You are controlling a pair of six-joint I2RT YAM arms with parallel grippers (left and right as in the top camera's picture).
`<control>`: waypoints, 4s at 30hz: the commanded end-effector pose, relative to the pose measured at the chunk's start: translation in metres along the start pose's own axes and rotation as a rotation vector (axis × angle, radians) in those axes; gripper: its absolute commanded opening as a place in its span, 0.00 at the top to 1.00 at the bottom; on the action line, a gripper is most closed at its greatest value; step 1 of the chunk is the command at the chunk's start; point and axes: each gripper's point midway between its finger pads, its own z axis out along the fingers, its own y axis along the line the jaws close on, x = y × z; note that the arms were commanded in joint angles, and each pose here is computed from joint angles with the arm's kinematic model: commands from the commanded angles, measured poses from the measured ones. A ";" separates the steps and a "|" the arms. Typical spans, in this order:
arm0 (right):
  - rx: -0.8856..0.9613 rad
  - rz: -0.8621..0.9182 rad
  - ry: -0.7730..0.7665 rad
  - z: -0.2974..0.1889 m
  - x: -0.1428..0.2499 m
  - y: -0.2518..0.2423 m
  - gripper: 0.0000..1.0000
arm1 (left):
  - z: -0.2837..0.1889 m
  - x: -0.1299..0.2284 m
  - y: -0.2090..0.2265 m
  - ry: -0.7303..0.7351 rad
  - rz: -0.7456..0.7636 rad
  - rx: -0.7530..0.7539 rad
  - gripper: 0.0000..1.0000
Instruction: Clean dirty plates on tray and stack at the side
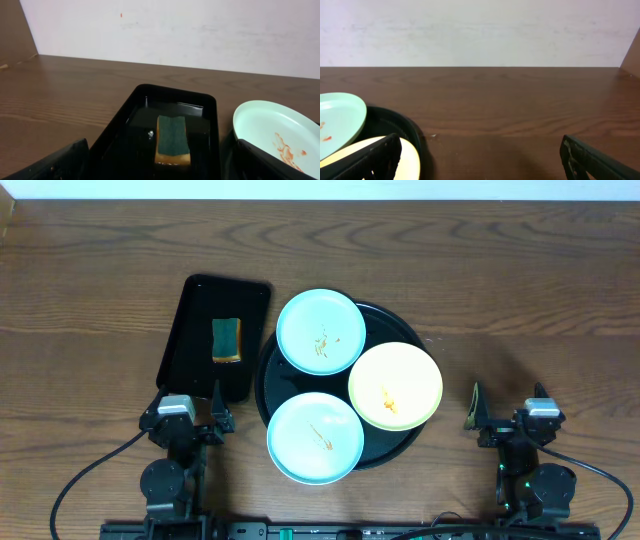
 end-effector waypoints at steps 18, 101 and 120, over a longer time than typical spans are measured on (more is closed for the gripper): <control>-0.009 -0.015 0.002 0.000 0.001 0.001 0.01 | 0.000 0.014 -0.001 0.050 0.006 0.004 0.08; -0.077 0.039 0.325 0.044 -0.047 0.015 0.01 | 0.037 -0.045 -0.005 0.326 0.004 -0.014 0.08; -0.076 0.041 0.352 0.041 -0.041 0.015 0.01 | 0.037 -0.047 -0.005 0.320 0.004 -0.014 0.08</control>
